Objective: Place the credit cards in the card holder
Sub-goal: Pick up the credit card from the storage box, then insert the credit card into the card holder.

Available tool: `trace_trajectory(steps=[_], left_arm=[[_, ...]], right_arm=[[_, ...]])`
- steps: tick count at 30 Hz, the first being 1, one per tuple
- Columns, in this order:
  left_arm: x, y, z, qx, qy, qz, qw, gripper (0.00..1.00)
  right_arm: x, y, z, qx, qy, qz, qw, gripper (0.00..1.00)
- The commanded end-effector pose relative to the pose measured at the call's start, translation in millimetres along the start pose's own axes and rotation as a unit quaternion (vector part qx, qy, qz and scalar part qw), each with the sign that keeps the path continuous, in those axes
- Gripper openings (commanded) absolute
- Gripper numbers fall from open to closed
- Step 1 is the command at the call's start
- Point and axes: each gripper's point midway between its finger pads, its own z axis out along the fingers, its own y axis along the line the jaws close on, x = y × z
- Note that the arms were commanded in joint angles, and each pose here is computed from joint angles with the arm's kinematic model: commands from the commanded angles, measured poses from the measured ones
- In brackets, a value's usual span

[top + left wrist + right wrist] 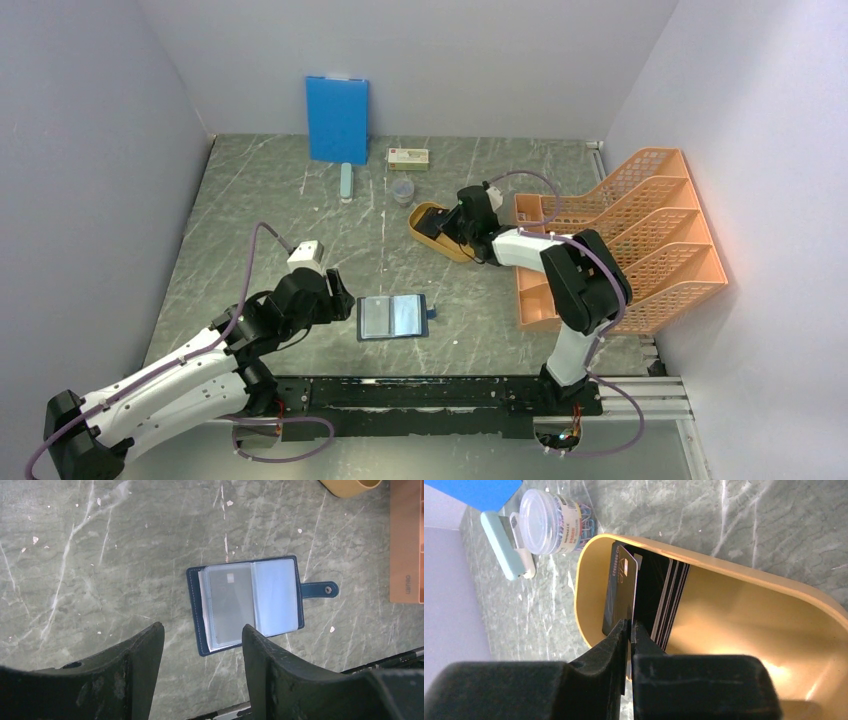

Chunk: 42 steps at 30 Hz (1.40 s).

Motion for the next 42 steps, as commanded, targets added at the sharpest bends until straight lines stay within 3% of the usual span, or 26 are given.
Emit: trace_trajectory(steps=[1, 3, 11, 20, 24, 27, 31, 39, 42], left_arm=[[-4, 0, -3, -0.004, -0.007, -0.002, 1.0, 0.63], [-4, 0, -3, -0.005, -0.008, -0.002, 1.0, 0.63], [-4, 1, -3, -0.006, -0.009, -0.003, 1.0, 0.63], [-6, 1, -4, -0.01, -0.012, -0.003, 1.0, 0.63], [-7, 1, -5, -0.01, -0.013, -0.005, 1.0, 0.62], [-9, 0, -6, -0.009, -0.014, -0.007, 1.0, 0.63], [-14, -4, -10, -0.004, -0.018, -0.012, 1.0, 0.63], [-18, -15, -19, 0.032, -0.021, -0.008, 0.999, 0.64], [-17, -23, -21, 0.055, -0.015, -0.005, 0.998, 0.65]], right_arm=[[-7, 0, -5, 0.004, -0.006, -0.004, 1.0, 0.05], [-8, 2, -6, 0.001, -0.006, -0.003, 1.0, 0.0], [-12, 9, -11, 0.003, -0.007, 0.017, 1.0, 0.0], [-38, 43, -53, 0.007, -0.003, 0.088, 0.996, 0.0], [-31, 57, -71, -0.003, 0.053, 0.111, 0.992, 0.0], [-18, 71, -88, -0.011, 0.13, 0.116, 0.985, 0.0], [2, 97, -123, -0.084, 0.215, 0.107, 0.967, 0.0], [12, 114, -173, -0.175, 0.252, 0.07, 0.949, 0.0], [10, 115, -183, -0.193, 0.243, 0.02, 0.95, 0.0]])
